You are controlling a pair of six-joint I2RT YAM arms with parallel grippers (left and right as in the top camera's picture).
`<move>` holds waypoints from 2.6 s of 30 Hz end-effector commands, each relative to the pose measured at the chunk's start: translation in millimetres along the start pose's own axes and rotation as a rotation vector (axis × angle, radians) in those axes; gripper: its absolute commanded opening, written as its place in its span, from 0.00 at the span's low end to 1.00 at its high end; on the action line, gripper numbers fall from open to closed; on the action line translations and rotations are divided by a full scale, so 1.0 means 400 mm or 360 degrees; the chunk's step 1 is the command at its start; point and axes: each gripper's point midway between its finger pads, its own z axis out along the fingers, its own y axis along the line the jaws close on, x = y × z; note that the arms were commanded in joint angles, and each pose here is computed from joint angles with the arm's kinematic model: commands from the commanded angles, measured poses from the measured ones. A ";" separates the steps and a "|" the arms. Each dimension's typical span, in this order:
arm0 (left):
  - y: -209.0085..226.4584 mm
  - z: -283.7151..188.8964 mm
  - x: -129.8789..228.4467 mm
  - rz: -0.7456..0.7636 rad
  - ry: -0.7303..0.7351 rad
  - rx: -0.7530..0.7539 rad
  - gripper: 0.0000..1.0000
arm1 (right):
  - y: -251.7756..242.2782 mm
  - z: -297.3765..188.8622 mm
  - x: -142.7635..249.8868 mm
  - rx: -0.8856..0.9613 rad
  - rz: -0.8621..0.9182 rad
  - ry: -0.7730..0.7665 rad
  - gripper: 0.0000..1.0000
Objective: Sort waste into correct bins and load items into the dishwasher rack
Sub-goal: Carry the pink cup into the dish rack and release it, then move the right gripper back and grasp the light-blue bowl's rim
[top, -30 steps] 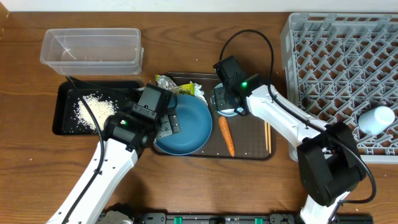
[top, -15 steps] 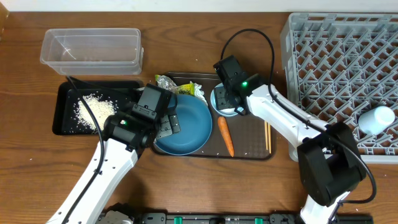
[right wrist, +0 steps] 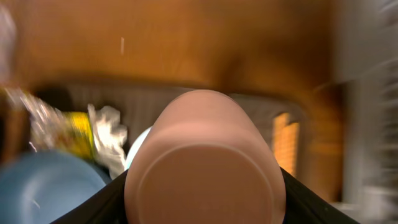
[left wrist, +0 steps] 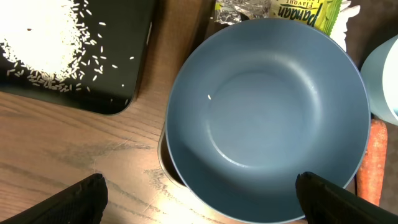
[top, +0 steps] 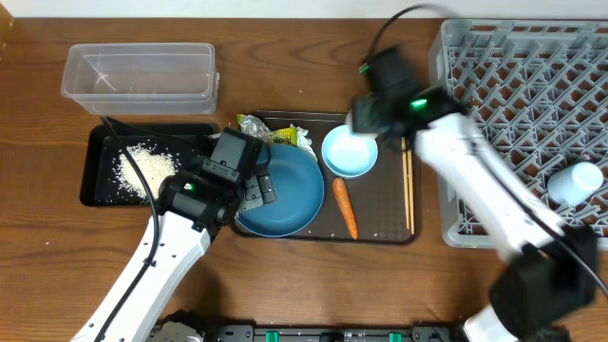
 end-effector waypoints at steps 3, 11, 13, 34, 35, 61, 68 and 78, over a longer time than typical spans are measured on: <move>0.008 -0.002 -0.012 -0.0015 -0.0025 -0.0030 0.99 | -0.207 -0.222 -0.168 0.0126 0.0199 -0.0354 0.52; 0.008 -0.002 -0.012 -0.0015 -0.0026 -0.0030 0.99 | -0.637 -0.363 -0.175 0.0548 0.0626 -0.0500 0.50; 0.008 -0.002 -0.012 -0.0015 -0.0025 -0.0030 1.00 | -0.728 -0.381 -0.154 0.0642 0.0713 -0.0498 0.50; 0.008 -0.002 -0.012 -0.0015 -0.0025 -0.0030 1.00 | -1.160 -0.275 0.076 0.0993 0.1107 -0.0127 0.75; 0.008 -0.002 -0.012 -0.0015 -0.0026 -0.0030 1.00 | -1.160 -0.275 0.076 0.0991 0.1106 -0.0126 0.81; 0.008 -0.002 -0.012 -0.0015 -0.0025 -0.0030 0.99 | -0.385 -0.078 -0.136 -0.0309 0.0392 -0.0027 0.76; 0.008 -0.002 -0.012 -0.0015 -0.0026 -0.0030 0.99 | -0.132 -0.028 -0.080 -0.0132 -0.0065 0.0057 0.82; 0.008 -0.002 -0.012 -0.0015 -0.0025 -0.0030 0.99 | 0.105 0.051 0.054 -0.0034 -0.0362 0.0185 0.68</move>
